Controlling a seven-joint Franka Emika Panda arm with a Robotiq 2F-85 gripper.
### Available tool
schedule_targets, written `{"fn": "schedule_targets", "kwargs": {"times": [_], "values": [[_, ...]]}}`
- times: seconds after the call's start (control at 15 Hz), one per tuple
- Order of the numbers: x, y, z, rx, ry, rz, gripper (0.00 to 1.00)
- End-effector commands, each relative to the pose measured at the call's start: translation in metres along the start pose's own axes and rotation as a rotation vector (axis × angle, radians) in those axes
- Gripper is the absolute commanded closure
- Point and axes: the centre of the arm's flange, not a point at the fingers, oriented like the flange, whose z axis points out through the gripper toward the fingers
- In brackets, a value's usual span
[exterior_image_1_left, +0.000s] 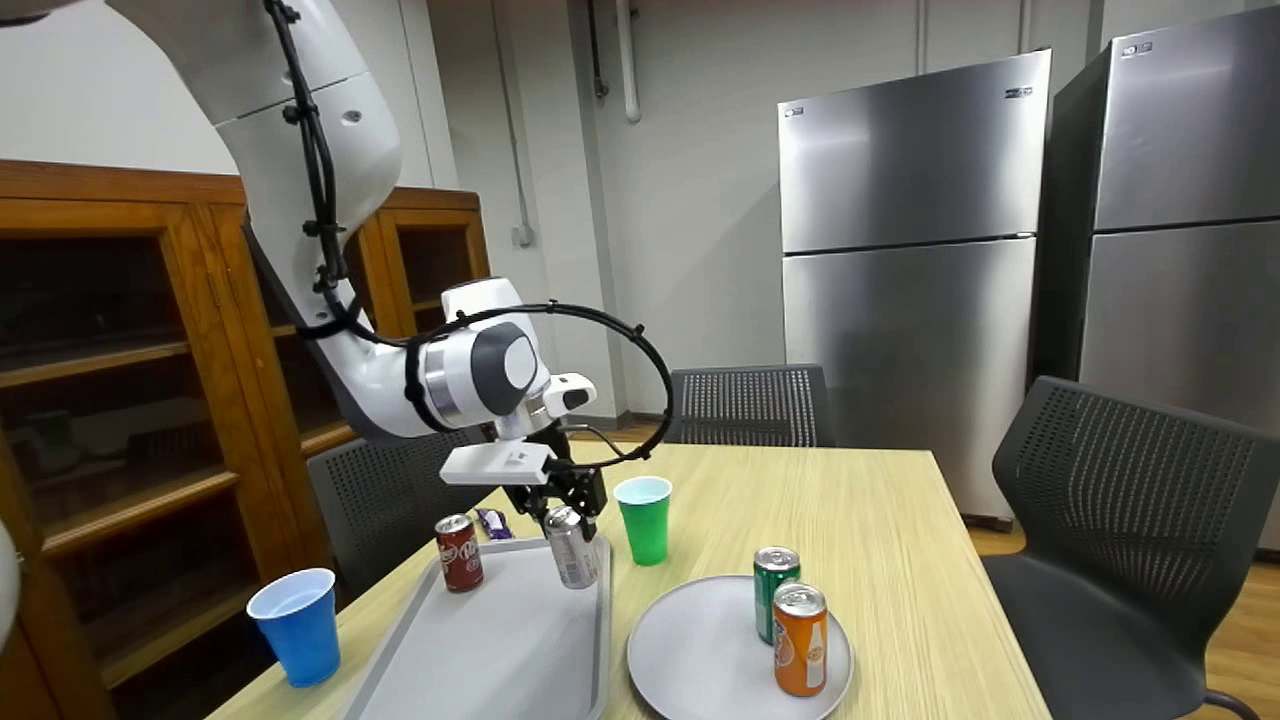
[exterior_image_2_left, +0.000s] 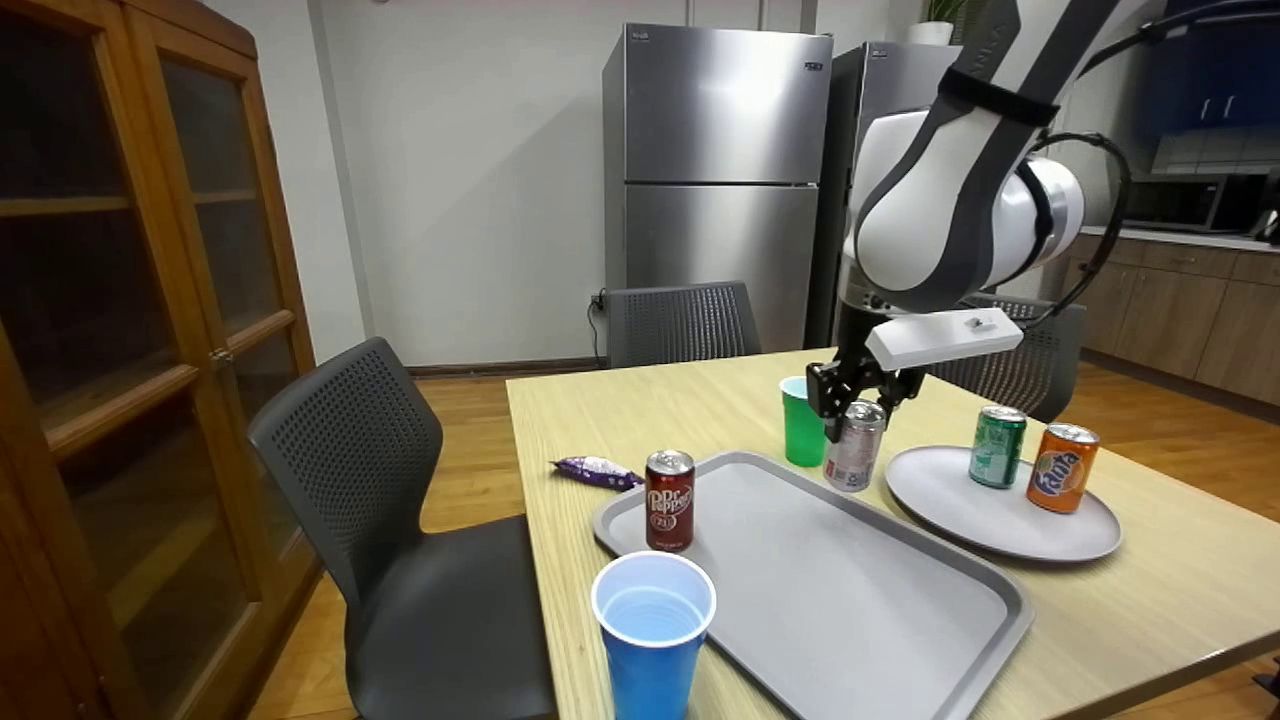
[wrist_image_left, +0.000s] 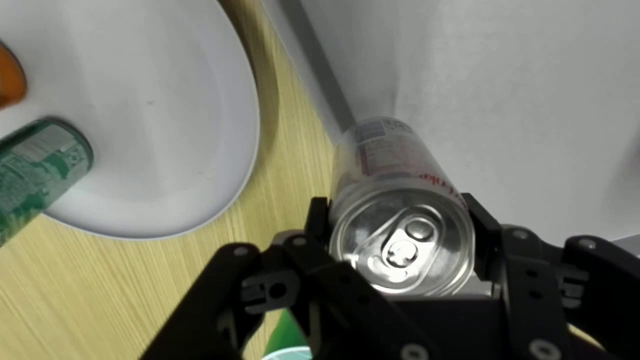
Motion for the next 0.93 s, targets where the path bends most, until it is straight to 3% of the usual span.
{"fn": "schedule_targets", "kwargs": {"times": [0.0, 0.87], "values": [[0.023, -0.030, -0.006, 0.000, 0.019, -0.012, 0.61], [0.067, -0.095, 0.030, 0.038, 0.021, -0.072, 0.61]]}}
